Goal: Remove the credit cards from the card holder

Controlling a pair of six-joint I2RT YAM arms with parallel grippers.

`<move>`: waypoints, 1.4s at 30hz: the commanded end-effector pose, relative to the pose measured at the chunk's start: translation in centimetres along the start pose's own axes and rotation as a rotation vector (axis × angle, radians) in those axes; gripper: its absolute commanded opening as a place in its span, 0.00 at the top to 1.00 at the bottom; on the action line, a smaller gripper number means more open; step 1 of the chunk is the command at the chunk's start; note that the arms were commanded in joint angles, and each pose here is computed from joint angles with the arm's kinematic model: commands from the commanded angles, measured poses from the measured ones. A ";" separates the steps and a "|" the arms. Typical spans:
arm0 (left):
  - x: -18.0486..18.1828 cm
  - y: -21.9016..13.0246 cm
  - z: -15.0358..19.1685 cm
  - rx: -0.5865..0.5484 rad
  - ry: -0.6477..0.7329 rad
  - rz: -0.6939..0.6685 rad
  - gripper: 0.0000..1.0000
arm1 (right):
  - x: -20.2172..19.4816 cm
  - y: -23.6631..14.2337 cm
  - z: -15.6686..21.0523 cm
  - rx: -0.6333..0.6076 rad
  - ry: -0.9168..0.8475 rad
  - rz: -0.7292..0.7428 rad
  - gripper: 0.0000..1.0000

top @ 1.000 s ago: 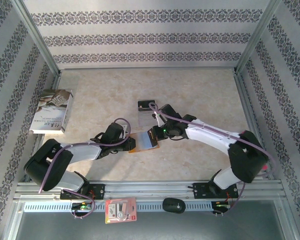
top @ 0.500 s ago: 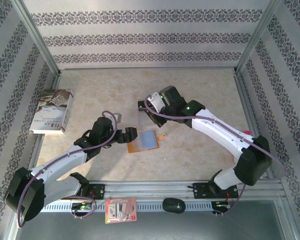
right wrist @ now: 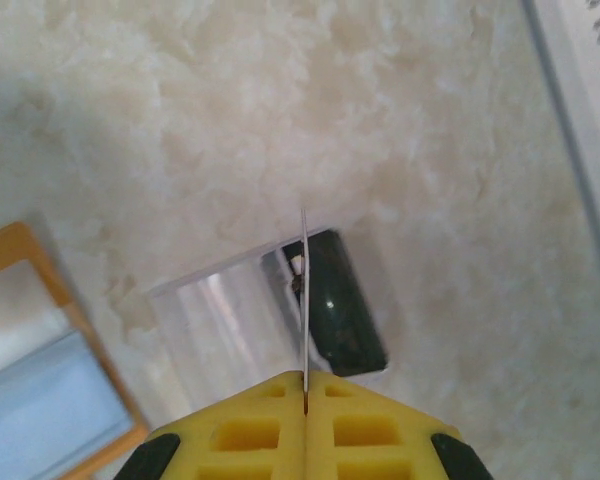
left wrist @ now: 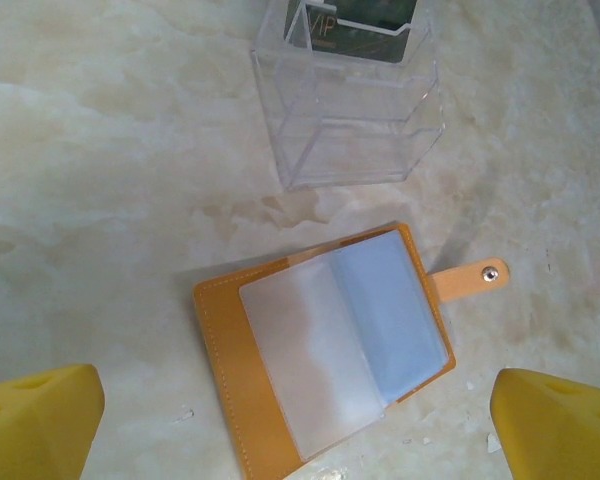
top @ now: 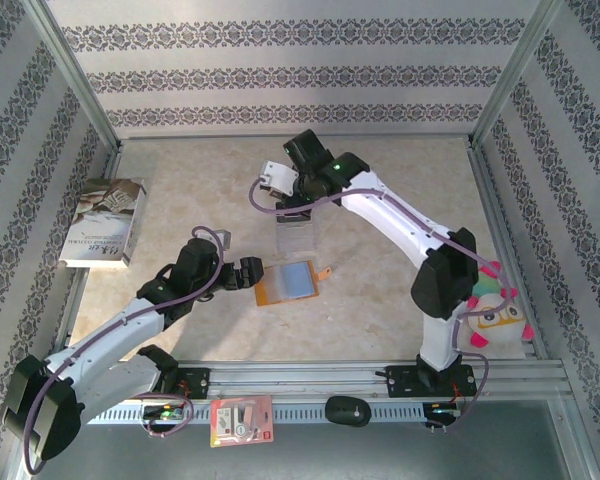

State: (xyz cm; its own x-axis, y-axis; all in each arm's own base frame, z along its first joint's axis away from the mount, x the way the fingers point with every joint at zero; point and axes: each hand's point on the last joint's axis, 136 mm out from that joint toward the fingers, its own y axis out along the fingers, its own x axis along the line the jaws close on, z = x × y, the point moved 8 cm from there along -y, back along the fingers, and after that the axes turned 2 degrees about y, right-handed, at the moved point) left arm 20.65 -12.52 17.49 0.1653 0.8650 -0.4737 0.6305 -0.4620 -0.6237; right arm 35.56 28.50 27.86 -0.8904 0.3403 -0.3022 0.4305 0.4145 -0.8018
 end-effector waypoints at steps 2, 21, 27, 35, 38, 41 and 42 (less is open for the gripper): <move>0.3 -1.1 -0.9 -0.045 0.013 -0.045 0.01 | -0.7 1.9 1.0 0.121 -0.155 -0.016 1.00; 1.2 -0.6 -1.4 -0.047 0.016 -0.096 0.01 | -1.9 6.7 3.0 0.179 -0.282 -0.084 1.00; 1.8 -0.4 -1.1 -0.033 0.004 -0.113 0.01 | -2.7 7.9 3.3 0.175 -0.287 -0.062 1.00; 2.0 0.5 -1.2 -0.016 -0.008 -0.104 0.01 | -2.7 9.0 3.6 0.166 -0.287 -0.056 1.00; 2.1 0.6 -1.2 -0.013 -0.012 -0.102 0.01 | -2.7 9.3 3.7 0.163 -0.288 -0.060 1.00; 2.3 0.8 -1.0 -0.010 -0.016 -0.105 0.01 | -2.4 9.6 3.9 0.168 -0.287 -0.070 1.00; 2.2 0.8 -1.0 -0.011 -0.016 -0.100 0.01 | -2.2 9.6 3.9 0.167 -0.288 -0.075 1.00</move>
State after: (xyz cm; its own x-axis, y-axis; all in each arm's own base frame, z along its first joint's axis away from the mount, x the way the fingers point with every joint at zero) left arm 22.01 -10.93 16.39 0.0789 0.9064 -0.4151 0.6406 -0.3651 -0.6755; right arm 41.11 28.55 19.96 -0.9245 0.0699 -0.3748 0.3788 0.2802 -0.8821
